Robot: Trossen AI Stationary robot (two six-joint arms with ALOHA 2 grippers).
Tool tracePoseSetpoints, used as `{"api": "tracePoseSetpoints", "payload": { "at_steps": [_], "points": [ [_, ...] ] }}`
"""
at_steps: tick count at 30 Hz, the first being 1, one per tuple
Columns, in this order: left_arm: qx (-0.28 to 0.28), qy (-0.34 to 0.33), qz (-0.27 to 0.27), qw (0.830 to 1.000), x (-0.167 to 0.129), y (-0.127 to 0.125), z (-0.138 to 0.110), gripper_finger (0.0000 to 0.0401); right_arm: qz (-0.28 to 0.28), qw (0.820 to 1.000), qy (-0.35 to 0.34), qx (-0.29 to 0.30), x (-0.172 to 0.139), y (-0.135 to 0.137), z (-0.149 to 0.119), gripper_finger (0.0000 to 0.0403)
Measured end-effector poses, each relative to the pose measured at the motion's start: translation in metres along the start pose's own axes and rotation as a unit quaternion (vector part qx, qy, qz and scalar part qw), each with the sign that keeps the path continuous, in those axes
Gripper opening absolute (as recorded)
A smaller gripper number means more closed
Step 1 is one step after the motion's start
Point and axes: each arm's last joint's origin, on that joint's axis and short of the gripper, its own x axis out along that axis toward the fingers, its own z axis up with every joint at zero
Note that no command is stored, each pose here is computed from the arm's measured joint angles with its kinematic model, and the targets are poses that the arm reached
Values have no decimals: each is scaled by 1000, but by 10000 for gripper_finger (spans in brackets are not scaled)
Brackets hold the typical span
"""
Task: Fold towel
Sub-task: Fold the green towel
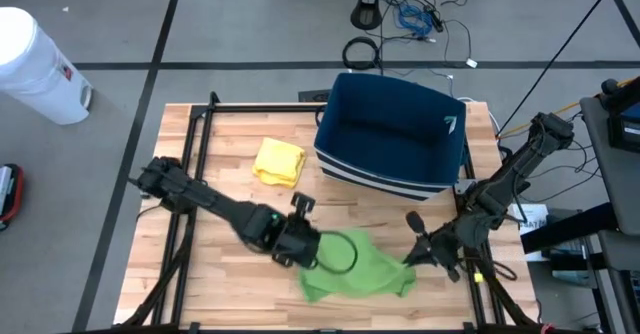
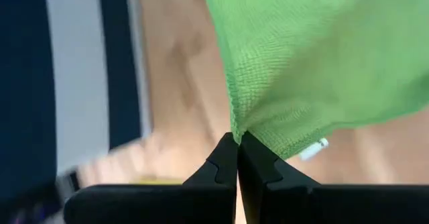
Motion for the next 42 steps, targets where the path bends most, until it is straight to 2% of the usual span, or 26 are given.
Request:
{"api": "tracePoseSetpoints", "payload": {
  "at_steps": [5, 8, 13, 17, 20, 23, 25, 27, 29, 32, 37, 39, 42],
  "points": [
    [-29, 35, 16, 999, 27, 12, -12, 0, -49, 997, 55, -18, 0, -6, -10, 0],
    [-24, 26, 19, 999, 27, 13, -10, 0, -60, 997, 32, -44, -1, -8, -4, 0],
    [23, -13, 17, 1000, 6, 5, 2, 0, 1, 996, -61, -66, -16, -13, 28, 0],
    [52, -68, 12, 996, -21, -6, 16, 0, 87, 986, -124, -74, -25, -13, 47, 0],
    [85, -127, -7, 988, -46, -22, 28, 0, 156, 968, -177, -80, -29, -11, 58, 0],
    [125, -201, -33, 971, -76, -39, 39, 0, 223, 940, -242, -95, -34, -8, 66, 0],
    [146, -243, -35, 958, -97, -49, 43, 0, 241, 927, -270, -103, -37, -7, 70, 0],
    [163, -268, -31, 949, -111, -57, 45, 0, 243, 924, -272, -114, -37, -6, 70, 0],
    [164, -270, -18, 949, -114, -60, 44, 0, 236, 930, -259, -114, -36, -6, 68, 0],
    [140, -229, -4, 963, -103, -49, 40, 0, 185, 954, -211, -103, -32, -9, 62, 0],
    [73, -130, 5, 989, -48, -20, 30, 0, 76, 992, -79, -63, -24, -19, 43, 0],
    [54, -92, 9, 994, -23, -10, 22, 0, 32, 998, -28, -41, -20, -24, 33, 0],
    [24, -46, 13, 999, 12, 4, 9, 0, 10, 999, 29, -17, -14, -27, 15, 0]
  ]
}}
